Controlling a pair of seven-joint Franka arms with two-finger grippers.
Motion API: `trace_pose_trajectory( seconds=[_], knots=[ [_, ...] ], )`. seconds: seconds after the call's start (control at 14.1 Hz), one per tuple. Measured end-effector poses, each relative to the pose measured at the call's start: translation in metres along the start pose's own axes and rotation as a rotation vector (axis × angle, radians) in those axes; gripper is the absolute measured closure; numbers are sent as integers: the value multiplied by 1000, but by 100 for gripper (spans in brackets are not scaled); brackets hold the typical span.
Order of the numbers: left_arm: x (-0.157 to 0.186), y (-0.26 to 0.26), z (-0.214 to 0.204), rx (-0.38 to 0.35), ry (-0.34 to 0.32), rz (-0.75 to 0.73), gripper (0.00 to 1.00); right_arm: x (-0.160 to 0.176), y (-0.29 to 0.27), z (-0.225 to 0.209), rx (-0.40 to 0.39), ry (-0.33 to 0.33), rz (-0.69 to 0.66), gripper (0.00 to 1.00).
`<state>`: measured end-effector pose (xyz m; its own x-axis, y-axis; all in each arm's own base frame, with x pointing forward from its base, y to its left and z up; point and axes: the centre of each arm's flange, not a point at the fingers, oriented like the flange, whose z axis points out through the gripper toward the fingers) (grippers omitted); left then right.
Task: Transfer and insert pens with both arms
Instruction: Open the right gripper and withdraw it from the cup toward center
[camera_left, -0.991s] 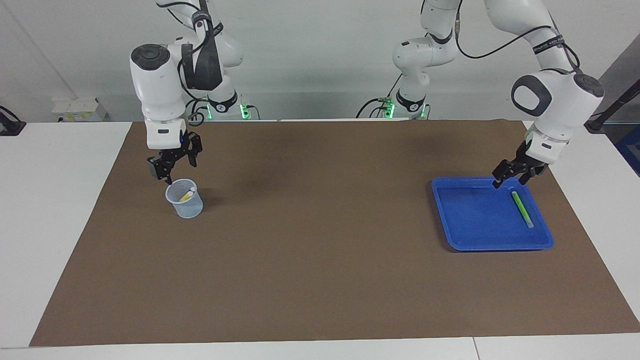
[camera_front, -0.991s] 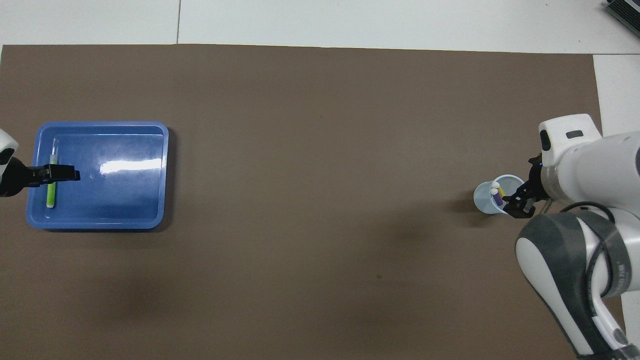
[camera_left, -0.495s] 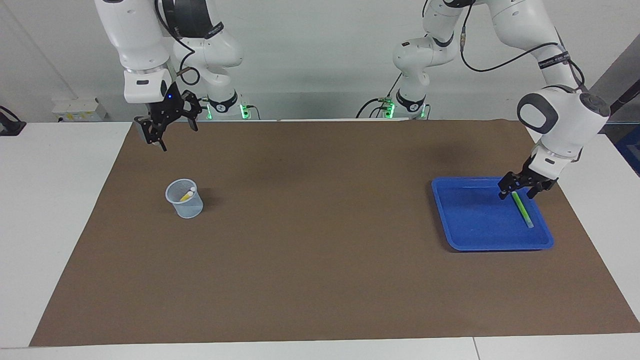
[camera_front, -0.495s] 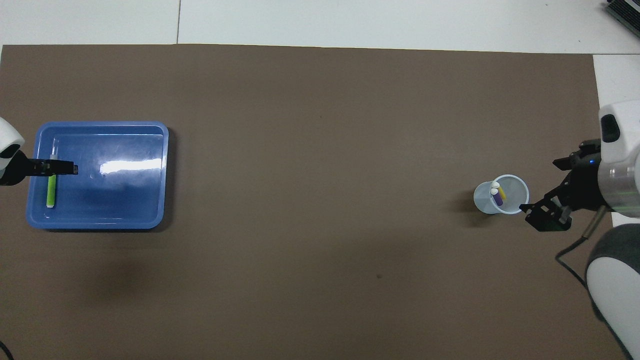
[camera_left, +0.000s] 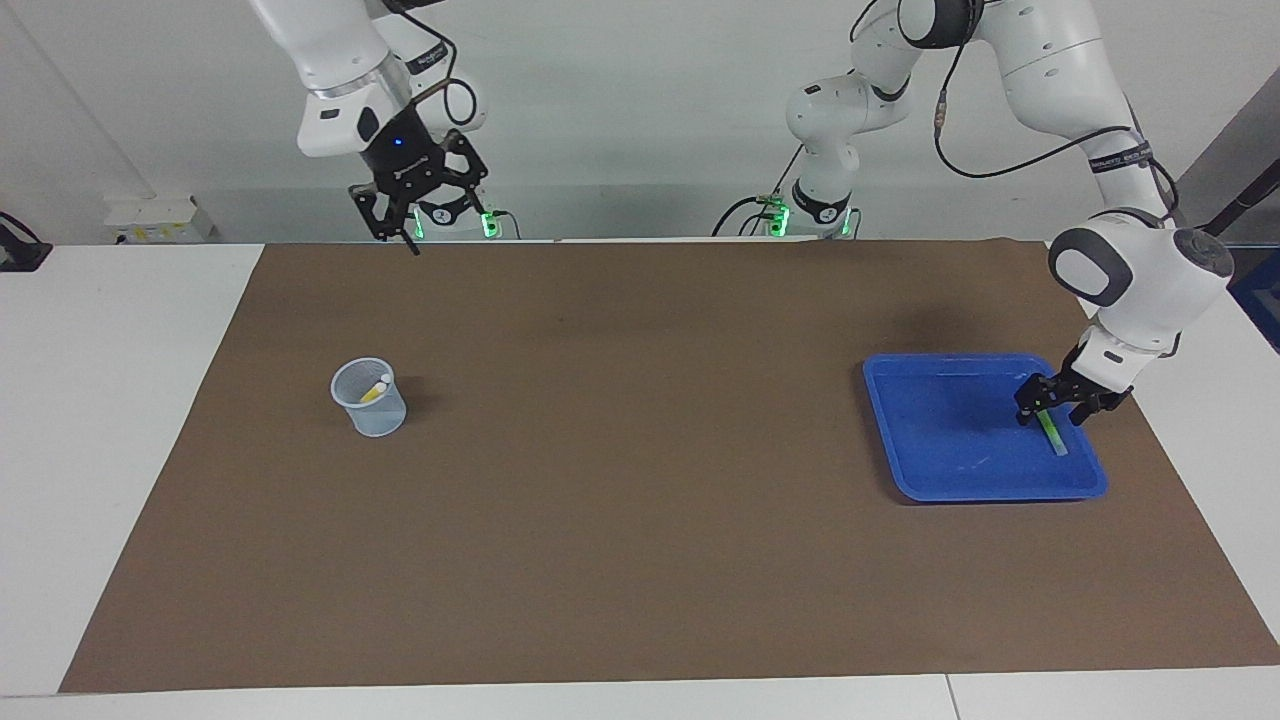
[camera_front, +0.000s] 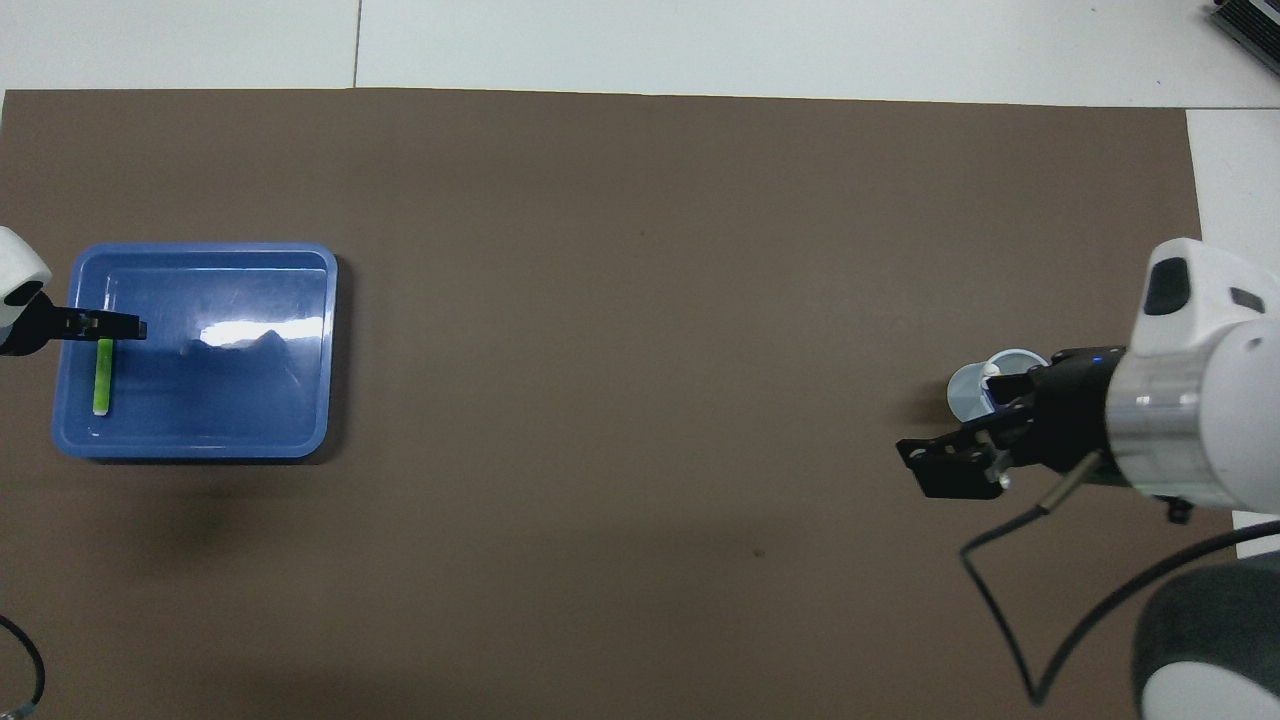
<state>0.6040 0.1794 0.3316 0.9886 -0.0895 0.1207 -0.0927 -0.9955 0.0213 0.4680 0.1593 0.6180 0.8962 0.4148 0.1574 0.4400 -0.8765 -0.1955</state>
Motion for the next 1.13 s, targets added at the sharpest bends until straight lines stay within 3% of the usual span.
trace_pose_trajectory(
  seconds=[0.21, 0.64, 0.99, 1.13],
  knots=[
    [0, -3, 11, 4, 1, 6, 10, 13, -34, 31, 88, 17, 141, 0],
    [-3, -13, 15, 1, 9, 1, 10, 21, -10, 74, 207, 45, 361, 0],
    [0, -9, 26, -1, 20, 3, 9, 23, -7, 101, 331, 22, 523, 0],
    [0, -9, 28, 0, 24, 2, 10, 23, -7, 104, 345, 14, 549, 0]
  ],
)
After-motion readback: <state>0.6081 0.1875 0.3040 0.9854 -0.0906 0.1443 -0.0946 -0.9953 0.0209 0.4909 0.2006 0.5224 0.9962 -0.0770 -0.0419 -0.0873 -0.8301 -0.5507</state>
